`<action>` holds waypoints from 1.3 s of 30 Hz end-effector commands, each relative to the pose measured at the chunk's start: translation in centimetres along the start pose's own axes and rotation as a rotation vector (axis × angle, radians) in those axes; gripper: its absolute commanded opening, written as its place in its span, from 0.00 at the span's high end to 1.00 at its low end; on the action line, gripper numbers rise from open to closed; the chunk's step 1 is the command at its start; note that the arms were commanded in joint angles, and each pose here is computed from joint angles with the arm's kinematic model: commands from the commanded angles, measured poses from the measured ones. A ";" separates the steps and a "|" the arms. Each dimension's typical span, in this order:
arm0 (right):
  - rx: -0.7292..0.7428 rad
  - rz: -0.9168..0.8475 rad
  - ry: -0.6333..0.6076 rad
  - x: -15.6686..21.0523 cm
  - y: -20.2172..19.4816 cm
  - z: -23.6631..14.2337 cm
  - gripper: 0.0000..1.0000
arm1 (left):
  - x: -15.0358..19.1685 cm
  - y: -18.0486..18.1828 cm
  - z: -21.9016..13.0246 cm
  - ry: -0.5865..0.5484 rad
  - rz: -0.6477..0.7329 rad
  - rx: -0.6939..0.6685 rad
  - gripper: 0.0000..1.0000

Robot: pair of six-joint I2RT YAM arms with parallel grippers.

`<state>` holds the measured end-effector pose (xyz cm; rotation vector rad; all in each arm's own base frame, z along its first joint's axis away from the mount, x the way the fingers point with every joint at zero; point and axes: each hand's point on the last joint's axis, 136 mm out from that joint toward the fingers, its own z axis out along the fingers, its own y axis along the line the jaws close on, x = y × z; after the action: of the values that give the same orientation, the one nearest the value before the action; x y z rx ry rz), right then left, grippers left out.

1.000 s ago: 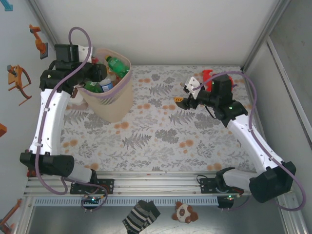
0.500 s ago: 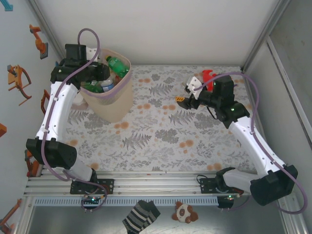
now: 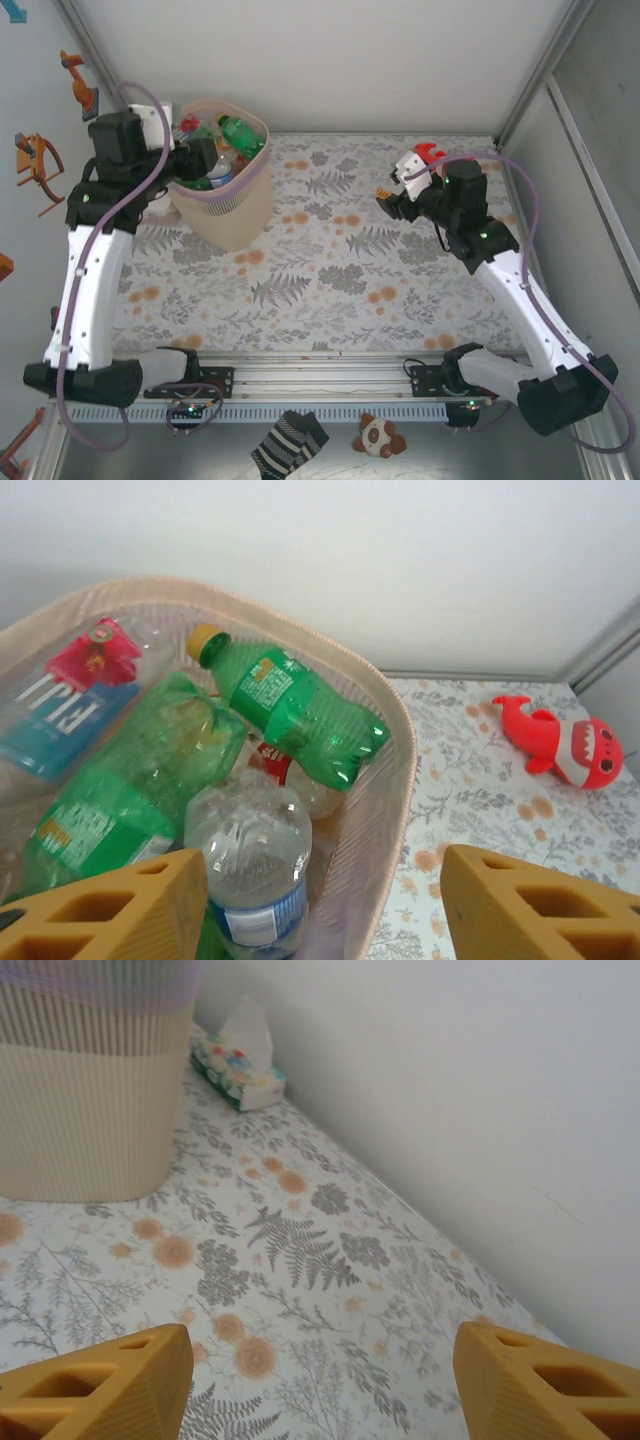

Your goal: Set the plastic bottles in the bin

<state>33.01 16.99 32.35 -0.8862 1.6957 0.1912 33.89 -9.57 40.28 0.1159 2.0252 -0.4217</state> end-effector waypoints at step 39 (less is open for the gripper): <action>0.719 0.568 0.111 27.6 -10.3 -0.2 0.11 | 23.5 17.2 13.4 -0.153 0.127 -0.394 0.04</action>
<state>36.73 -3.61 9.90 0.1177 1.9866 -0.1814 36.54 1.16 7.71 -0.1037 2.0321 0.1553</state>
